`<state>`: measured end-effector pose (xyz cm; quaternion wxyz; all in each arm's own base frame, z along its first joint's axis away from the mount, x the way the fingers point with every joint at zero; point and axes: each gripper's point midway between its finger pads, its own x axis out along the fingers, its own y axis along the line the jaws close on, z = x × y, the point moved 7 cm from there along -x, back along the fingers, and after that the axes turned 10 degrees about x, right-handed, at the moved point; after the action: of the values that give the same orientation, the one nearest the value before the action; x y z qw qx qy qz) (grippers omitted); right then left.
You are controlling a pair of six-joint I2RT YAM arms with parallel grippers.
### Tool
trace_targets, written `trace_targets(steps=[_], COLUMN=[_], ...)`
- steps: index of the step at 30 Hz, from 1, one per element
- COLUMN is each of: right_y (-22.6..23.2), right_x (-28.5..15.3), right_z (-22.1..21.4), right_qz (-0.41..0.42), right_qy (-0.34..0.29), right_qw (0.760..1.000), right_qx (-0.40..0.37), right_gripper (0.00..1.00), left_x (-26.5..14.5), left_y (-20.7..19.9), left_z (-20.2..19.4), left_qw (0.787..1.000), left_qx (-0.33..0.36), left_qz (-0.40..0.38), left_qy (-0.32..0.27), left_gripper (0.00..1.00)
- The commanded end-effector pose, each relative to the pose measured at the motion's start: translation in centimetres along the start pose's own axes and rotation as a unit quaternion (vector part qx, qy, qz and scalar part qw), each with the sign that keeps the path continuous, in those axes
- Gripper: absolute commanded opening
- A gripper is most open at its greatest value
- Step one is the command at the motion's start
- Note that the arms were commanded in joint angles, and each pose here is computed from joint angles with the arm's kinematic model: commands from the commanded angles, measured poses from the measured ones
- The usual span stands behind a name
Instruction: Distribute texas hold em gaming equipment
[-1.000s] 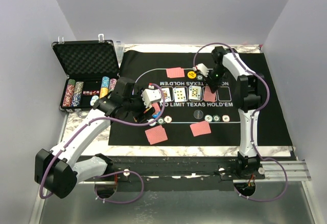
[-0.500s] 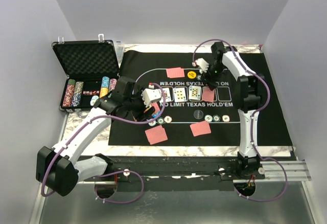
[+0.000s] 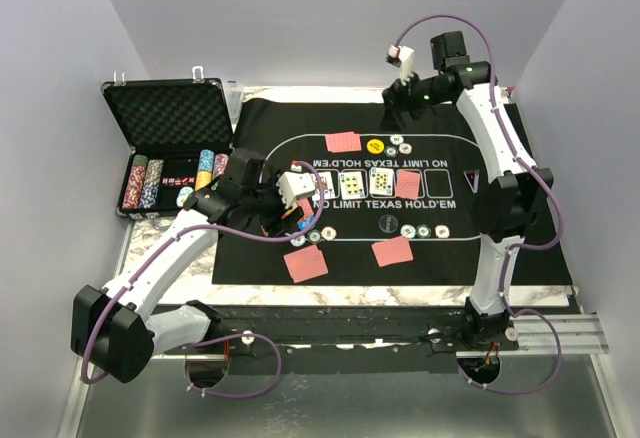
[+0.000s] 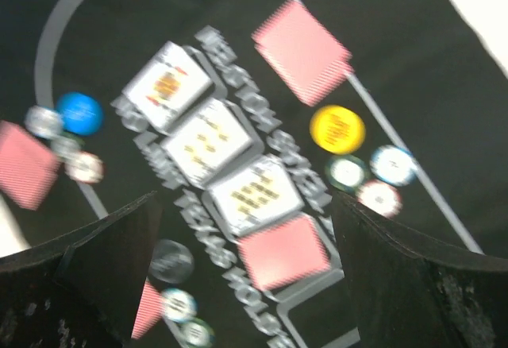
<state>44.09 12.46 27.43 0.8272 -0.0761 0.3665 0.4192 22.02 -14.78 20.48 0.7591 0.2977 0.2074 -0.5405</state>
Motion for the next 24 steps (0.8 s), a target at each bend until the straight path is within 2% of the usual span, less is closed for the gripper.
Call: trace_targets(steps=[1, 7, 13, 24], right_y=[6.5, 13.1, 19.0, 22.6], right_x=[2.8, 5.2, 6.8, 10.3], right_z=[0.5, -0.3, -1.6, -2.9], right_qz=[0.169, 0.298, 0.377, 0.384], right_qy=[-0.008, 0.047, 0.094, 0.142], right_qw=[0.971, 0.917, 0.885, 0.878], right_qx=[0.167, 0.262, 0.256, 0.248], right_gripper=[0.92, 0.89, 0.87, 0.80], left_x=[-0.6, -0.8, -0.7, -0.6], left_y=[1.0, 1.2, 1.4, 1.6], left_z=[2.0, 2.3, 2.6, 3.1], left_qw=[0.999, 0.999, 0.999, 0.998], left_qx=[0.027, 0.027, 0.029, 0.024], left_qz=[0.011, 0.016, 0.017, 0.019], left_qy=[-0.039, -0.040, -0.040, -0.047], left_gripper=[0.00, 0.00, 0.00, 0.00])
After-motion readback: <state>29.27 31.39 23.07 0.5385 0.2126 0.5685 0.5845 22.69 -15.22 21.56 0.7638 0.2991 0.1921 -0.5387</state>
